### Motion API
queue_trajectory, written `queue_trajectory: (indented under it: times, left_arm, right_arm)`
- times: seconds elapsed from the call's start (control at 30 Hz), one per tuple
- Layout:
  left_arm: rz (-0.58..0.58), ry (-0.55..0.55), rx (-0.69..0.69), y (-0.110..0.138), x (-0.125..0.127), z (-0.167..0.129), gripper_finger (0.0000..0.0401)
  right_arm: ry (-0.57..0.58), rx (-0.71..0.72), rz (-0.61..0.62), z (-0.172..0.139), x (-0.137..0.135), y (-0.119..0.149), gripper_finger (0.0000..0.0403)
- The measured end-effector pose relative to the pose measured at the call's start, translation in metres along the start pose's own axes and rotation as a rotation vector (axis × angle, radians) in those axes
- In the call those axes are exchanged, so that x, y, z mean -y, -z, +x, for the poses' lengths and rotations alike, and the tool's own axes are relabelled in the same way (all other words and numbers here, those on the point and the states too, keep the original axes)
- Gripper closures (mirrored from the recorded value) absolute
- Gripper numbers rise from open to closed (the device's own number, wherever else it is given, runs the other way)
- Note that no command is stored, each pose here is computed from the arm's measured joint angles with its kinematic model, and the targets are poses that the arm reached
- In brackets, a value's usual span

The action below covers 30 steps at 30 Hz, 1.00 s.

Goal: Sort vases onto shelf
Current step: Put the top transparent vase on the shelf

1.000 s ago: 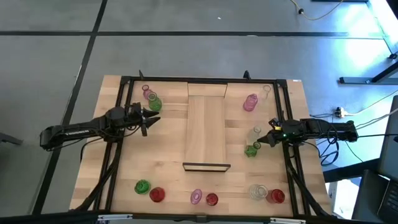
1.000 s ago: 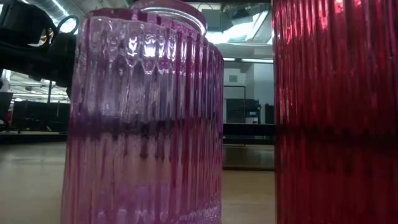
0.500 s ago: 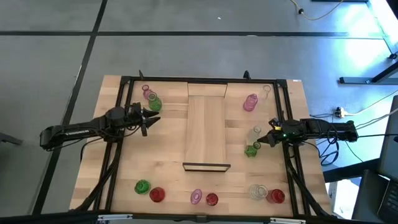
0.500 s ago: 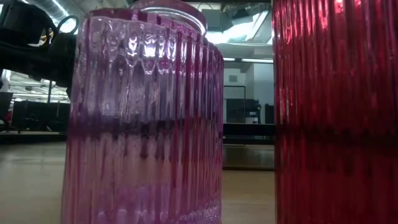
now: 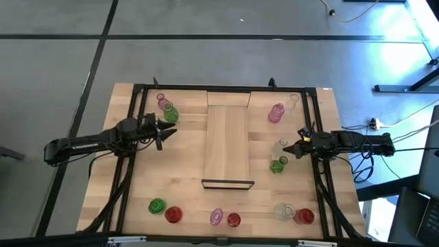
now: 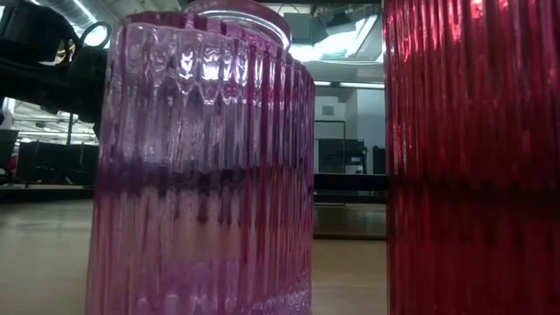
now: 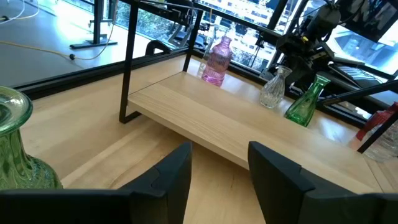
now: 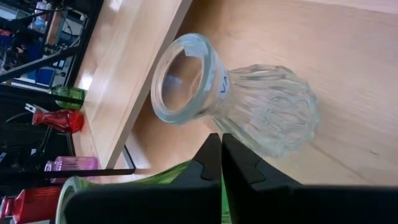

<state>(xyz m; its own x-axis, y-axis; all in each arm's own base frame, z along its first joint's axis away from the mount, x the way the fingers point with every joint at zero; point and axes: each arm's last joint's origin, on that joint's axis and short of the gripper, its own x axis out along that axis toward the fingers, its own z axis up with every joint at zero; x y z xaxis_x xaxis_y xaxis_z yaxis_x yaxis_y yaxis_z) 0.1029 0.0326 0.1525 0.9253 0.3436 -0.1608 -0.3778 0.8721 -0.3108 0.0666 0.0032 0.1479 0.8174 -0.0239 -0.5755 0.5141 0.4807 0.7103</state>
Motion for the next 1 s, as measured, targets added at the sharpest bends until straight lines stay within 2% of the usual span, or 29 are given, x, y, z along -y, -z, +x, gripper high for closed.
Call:
queue_trajectory:
  times: [0.33,0.73,1.0]
  left_arm:
    - [0.0,0.0,0.0,0.0,0.0,0.0,0.025]
    - [0.0,0.0,-0.001,0.0001,0.0,0.0,0.025]
    - [0.0,0.0,0.0,0.0,0.0,0.0,0.025]
  right_arm:
    - [-0.042,-0.015,0.005,0.0,-0.0031,-0.0005,0.0403]
    - [-0.105,-0.167,0.078,-0.0004,-0.0049,0.0039,0.0403]
    - [-0.091,-0.15,0.079,-0.0003,-0.0042,0.0035,0.0403]
